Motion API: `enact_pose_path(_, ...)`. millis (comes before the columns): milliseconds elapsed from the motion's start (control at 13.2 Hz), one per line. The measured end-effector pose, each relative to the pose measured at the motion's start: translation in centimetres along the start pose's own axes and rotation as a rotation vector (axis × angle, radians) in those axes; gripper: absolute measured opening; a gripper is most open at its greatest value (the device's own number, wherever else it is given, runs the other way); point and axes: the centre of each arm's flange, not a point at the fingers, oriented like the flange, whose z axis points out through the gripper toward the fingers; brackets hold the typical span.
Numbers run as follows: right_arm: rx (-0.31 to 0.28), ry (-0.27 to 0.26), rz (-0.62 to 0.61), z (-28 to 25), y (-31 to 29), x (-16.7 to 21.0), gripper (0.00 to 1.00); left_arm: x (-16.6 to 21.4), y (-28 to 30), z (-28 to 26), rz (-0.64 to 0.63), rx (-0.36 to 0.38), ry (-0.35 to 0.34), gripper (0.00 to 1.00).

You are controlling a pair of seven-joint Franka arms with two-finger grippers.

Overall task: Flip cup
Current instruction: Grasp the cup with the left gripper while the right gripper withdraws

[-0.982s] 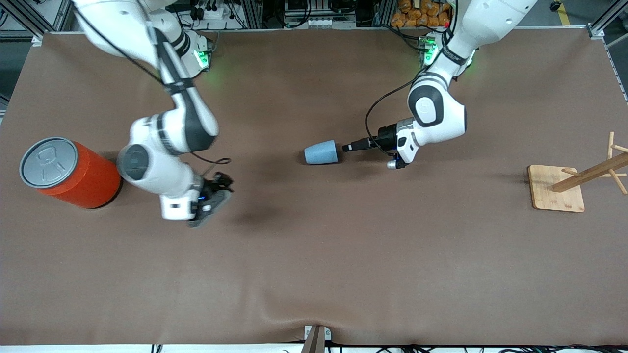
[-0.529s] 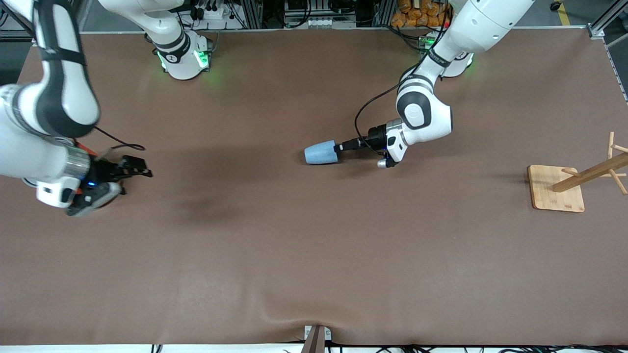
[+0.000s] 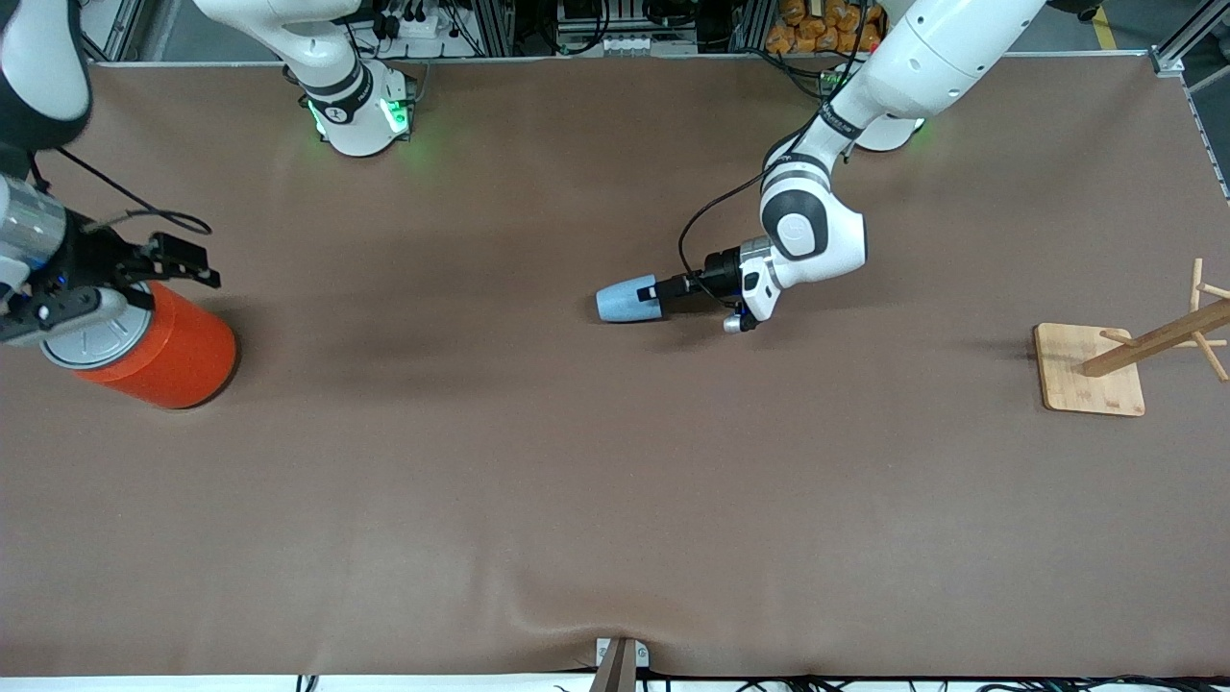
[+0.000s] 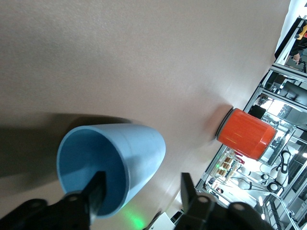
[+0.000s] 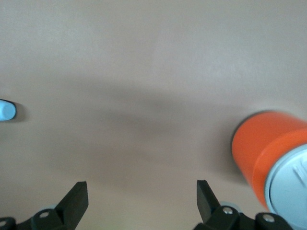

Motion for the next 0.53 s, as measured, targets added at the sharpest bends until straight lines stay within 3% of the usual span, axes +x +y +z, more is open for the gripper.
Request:
enact_pose_path(76,-0.020,-0.011,0.021,-1.4,-0.1,-0.4,1.00,0.1,-0.2,0.3,0.000,-0.001,-0.003,0.67)
enact_pose_path(227,-0.073,-0.024,0.036,-4.5,-0.3,-1.1,1.00,0.5,-0.3,0.6,0.006,-0.003,-0.003,0.43)
enact_pose_path(453,-0.093,-0.017,0.060,-7.0,-0.8,-1.7,1.00,1.6,1.3,-0.1,0.023,0.001,0.055,0.09)
enact_pose_path(529,-0.095,-0.025,0.091,-7.2,-1.1,-1.8,1.00,1.8,2.7,-0.5,0.029,-0.008,0.067,0.06)
